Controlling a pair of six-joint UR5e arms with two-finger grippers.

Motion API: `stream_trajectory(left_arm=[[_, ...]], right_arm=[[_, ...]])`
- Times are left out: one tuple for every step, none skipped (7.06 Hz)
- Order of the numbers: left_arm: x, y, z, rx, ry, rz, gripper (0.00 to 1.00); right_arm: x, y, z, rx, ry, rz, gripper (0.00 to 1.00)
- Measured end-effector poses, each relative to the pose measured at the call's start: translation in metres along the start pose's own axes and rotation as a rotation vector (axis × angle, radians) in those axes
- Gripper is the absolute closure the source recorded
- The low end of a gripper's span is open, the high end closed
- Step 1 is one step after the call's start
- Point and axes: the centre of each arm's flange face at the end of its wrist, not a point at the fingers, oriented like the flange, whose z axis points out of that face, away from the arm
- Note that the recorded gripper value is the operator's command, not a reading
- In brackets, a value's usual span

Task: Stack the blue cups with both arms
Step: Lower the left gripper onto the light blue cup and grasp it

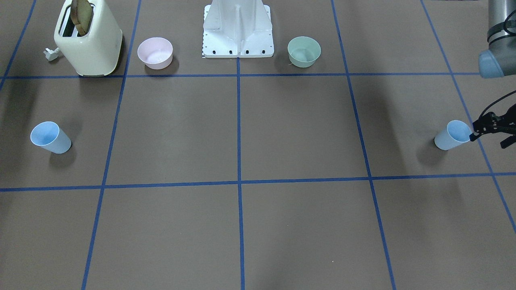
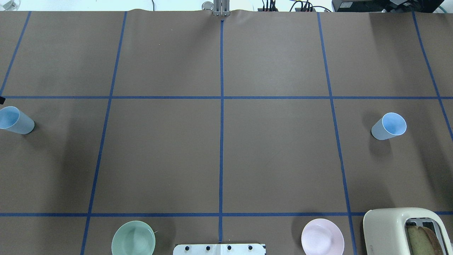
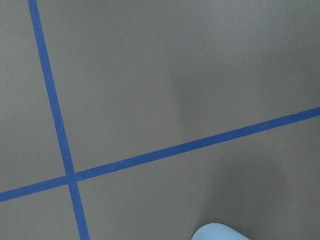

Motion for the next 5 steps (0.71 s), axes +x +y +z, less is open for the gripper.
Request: stream_trajectory(left_arm=[[0.002, 0.009, 0.008, 0.005, 0.009, -0.002, 0.03], [0.006, 0.014, 0.015, 0.008, 0.018, -0.005, 0.03], [0.009, 0.017, 0.020, 0.005, 0.023, -0.005, 0.03], [0.011, 0.021, 0.024, -0.002, 0.025, -0.001, 0.14], [0.014, 0.024, 0.030, -0.011, 0.021, 0.008, 0.37]], right_arm=[[0.000, 0.000, 0.000, 0.000, 0.000, 0.000, 0.00], [0.000, 0.000, 0.000, -0.001, 0.000, 0.000, 0.00], [0.000, 0.000, 0.000, -0.001, -0.001, 0.000, 0.00], [0.000, 0.000, 0.000, -0.001, -0.001, -0.001, 0.00], [-0.001, -0.001, 0.000, -0.001, -0.001, -0.001, 0.00]])
